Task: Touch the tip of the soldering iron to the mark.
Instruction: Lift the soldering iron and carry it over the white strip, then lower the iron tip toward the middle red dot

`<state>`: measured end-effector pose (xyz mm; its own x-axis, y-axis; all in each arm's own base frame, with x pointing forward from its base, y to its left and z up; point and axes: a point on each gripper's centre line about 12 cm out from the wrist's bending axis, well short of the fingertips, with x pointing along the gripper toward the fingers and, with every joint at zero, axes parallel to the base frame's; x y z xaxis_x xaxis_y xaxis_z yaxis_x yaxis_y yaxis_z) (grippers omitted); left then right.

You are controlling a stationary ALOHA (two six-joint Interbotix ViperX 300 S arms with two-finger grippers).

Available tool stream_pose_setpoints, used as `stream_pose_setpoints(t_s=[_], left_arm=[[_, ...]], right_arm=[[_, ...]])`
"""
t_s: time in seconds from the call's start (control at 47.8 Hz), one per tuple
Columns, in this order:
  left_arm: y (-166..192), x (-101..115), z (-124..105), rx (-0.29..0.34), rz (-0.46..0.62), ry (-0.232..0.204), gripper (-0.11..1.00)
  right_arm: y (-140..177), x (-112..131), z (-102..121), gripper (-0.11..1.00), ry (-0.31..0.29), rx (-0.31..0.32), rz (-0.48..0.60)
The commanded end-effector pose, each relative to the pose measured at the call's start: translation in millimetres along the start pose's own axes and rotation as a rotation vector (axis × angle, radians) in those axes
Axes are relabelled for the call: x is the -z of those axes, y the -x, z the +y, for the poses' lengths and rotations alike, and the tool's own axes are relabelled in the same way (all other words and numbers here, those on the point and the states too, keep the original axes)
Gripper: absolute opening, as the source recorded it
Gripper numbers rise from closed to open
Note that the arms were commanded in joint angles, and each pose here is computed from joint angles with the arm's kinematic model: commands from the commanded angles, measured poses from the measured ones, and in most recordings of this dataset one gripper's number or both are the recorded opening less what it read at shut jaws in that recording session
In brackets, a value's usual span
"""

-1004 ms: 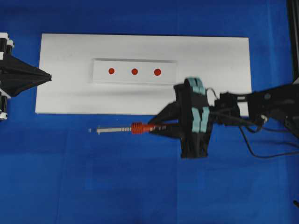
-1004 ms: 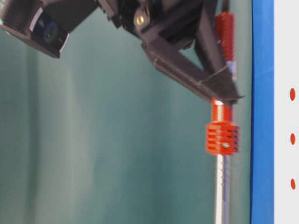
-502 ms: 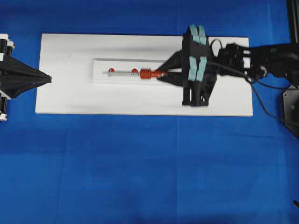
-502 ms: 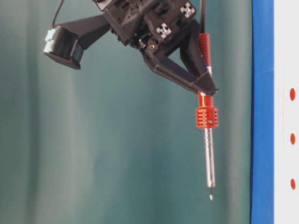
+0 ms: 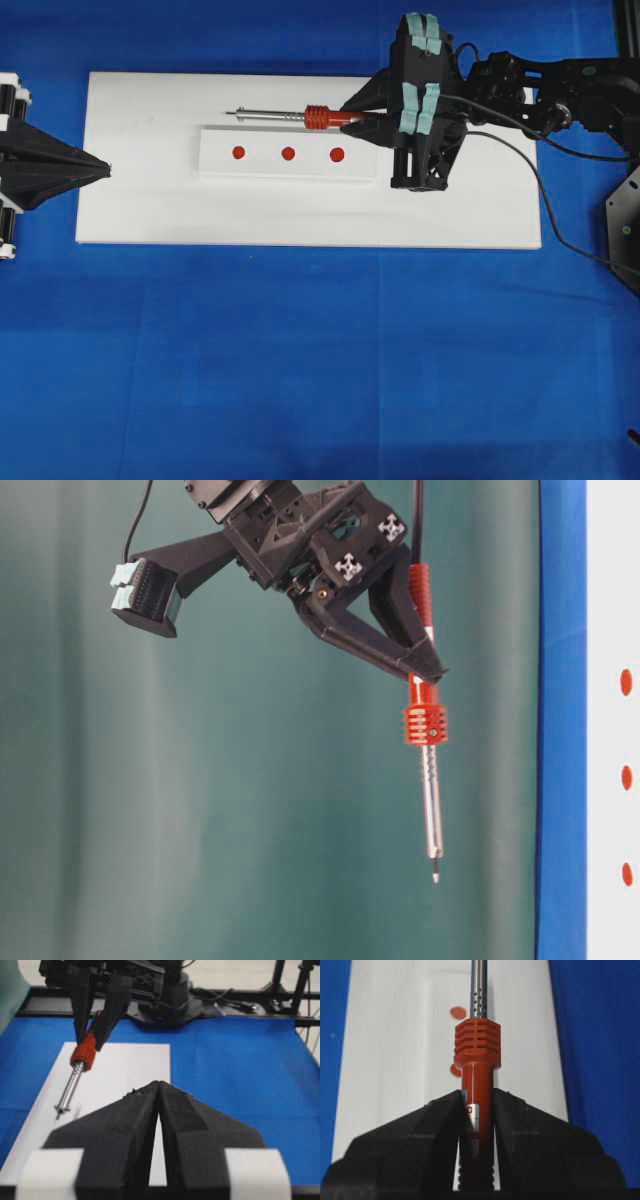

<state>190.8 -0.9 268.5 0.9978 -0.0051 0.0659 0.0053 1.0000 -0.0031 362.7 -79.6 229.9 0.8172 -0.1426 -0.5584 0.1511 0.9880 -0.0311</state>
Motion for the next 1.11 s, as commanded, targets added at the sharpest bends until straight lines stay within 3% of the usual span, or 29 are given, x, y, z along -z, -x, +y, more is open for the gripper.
stream_pose_setpoints(t_s=[0.0, 0.398, 1.088], left_arm=[[-2, -3, -1, 0.004, -0.012, 0.0, 0.02], [-2, -3, -1, 0.004, -0.011, 0.0, 0.02], [-2, -3, -1, 0.004, -0.011, 0.0, 0.02]], right_arm=[[7, -15, -3, 0.06, 0.001, -0.001, -0.024], [3, -4, -11, 0.06, -0.001, -0.022, 0.091], [1, -3, -12, 0.06, -0.004, -0.025, 0.102]])
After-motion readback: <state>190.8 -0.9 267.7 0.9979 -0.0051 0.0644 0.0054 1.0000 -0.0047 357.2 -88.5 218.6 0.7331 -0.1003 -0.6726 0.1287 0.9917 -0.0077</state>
